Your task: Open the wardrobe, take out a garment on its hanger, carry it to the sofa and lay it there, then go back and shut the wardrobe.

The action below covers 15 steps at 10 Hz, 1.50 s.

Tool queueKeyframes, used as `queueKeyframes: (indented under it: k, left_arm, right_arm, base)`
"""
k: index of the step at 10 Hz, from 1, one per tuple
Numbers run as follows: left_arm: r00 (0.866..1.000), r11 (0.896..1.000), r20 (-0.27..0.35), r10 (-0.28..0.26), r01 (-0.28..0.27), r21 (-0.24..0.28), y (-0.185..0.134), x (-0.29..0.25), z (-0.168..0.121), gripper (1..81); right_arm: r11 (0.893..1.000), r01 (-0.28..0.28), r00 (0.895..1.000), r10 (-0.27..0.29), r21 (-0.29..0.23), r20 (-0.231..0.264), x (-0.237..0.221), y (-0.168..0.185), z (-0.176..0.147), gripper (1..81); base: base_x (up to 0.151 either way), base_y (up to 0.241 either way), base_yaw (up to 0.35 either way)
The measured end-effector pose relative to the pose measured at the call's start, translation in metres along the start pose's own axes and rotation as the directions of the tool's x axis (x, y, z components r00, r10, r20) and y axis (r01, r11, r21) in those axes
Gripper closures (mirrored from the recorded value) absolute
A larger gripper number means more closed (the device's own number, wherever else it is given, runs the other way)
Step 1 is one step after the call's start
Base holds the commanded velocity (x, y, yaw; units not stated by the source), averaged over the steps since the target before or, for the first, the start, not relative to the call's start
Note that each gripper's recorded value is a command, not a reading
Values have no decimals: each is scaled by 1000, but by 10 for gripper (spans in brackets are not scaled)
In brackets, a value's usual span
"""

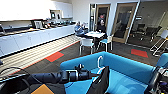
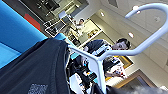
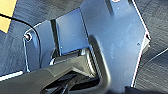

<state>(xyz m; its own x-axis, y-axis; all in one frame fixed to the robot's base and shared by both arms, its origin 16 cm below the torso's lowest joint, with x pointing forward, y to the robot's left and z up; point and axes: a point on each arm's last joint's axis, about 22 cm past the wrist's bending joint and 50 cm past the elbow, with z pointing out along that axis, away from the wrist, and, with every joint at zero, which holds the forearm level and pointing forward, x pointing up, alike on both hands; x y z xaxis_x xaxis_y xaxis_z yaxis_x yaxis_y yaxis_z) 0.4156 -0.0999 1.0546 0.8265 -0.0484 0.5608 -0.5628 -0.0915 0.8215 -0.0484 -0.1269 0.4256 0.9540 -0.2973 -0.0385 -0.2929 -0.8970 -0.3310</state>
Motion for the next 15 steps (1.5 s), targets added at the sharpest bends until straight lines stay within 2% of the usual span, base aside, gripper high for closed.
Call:
queueKeyframes:
  k: [4, 7, 9, 11, 15]
  left_arm:
    - [1000, 1000, -3, -10, 10, 6, -3, -5, -4, 811]
    - [1000, 1000, -4, -22, 22, 6, -9, -6, -5, 811]
    - [1000, 1000, -5, -20, 20, 3, -7, -7, -5, 811]
    - [1000, 1000, -4, -20, 20, 0, -6, -7, -3, 811]
    - [1000, 1000, 1, -15, 15, -16, 1, -8, 1, 811]
  right_arm:
    - [1000, 0, 1000, 0, 0, -2, -1, 1, 0, 10]
    - [1000, 4, 1000, -4, 2, -15, 11, -2, 1, 10]
    - [1000, -1, 1000, 1, 1, 2, -2, 0, 0, 10]
    - [1000, 1, 1000, -1, 1, -2, 1, -1, 0, 10]
    - [1000, -1, 1000, 1, 1, 6, -6, 0, 0, 10]
  base:
    - [58, -40, 0]
    - [0, 0, 0]
    - [0, 0, 0]
    - [0, 0, 0]
    - [79, 0, 0]
